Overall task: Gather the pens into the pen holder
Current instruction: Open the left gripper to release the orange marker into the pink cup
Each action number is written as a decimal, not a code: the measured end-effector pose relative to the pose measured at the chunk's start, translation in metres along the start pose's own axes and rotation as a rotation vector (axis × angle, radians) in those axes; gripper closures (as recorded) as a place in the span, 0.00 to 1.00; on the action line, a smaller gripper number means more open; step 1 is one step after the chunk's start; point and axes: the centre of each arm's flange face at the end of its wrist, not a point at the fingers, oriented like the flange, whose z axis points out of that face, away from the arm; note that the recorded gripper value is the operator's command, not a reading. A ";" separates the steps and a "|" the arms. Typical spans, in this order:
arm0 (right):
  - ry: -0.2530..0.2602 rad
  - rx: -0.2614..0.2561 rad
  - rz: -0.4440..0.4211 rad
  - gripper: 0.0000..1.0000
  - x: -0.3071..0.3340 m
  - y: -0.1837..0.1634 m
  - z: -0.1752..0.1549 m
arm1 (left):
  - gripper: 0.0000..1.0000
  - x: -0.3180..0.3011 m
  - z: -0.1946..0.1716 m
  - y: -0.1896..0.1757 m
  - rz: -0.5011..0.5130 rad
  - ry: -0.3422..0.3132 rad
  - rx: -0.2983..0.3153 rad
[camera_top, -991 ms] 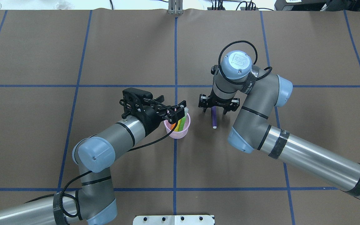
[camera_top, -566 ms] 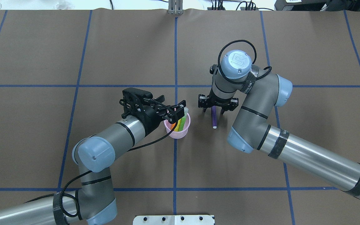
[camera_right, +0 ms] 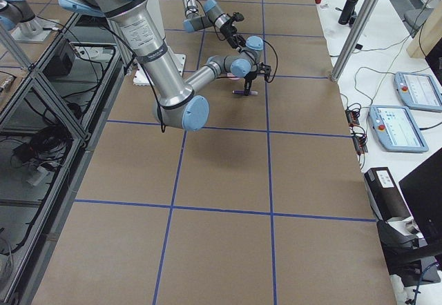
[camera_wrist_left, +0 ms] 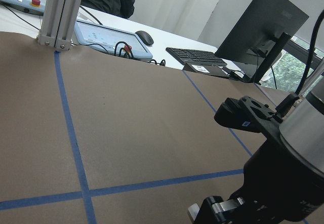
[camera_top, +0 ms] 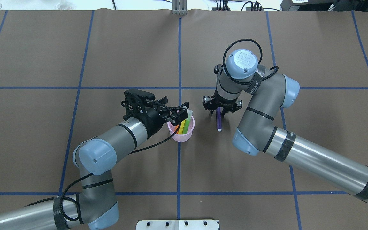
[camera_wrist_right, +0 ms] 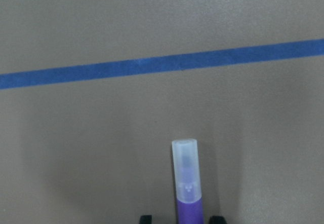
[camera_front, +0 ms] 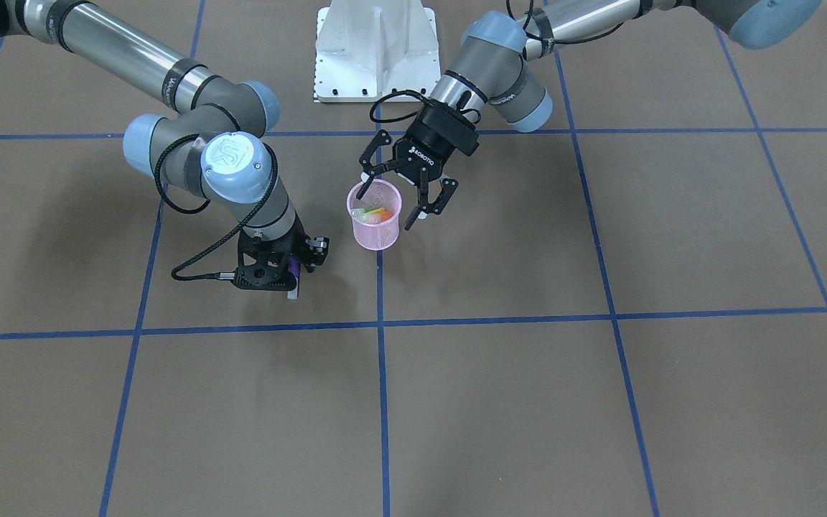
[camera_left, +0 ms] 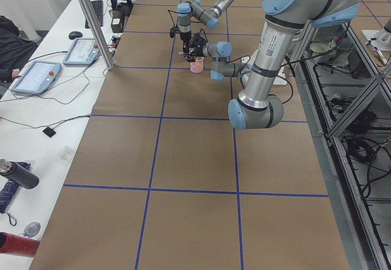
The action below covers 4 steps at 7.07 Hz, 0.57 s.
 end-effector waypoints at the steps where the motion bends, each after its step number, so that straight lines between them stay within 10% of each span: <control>1: 0.002 -0.001 0.000 0.55 0.001 0.000 0.001 | 0.11 0.000 0.000 -0.001 0.001 -0.001 0.001; 4: 0.004 -0.001 0.003 1.00 0.002 -0.001 0.001 | 0.19 -0.001 0.000 -0.002 0.002 -0.001 0.002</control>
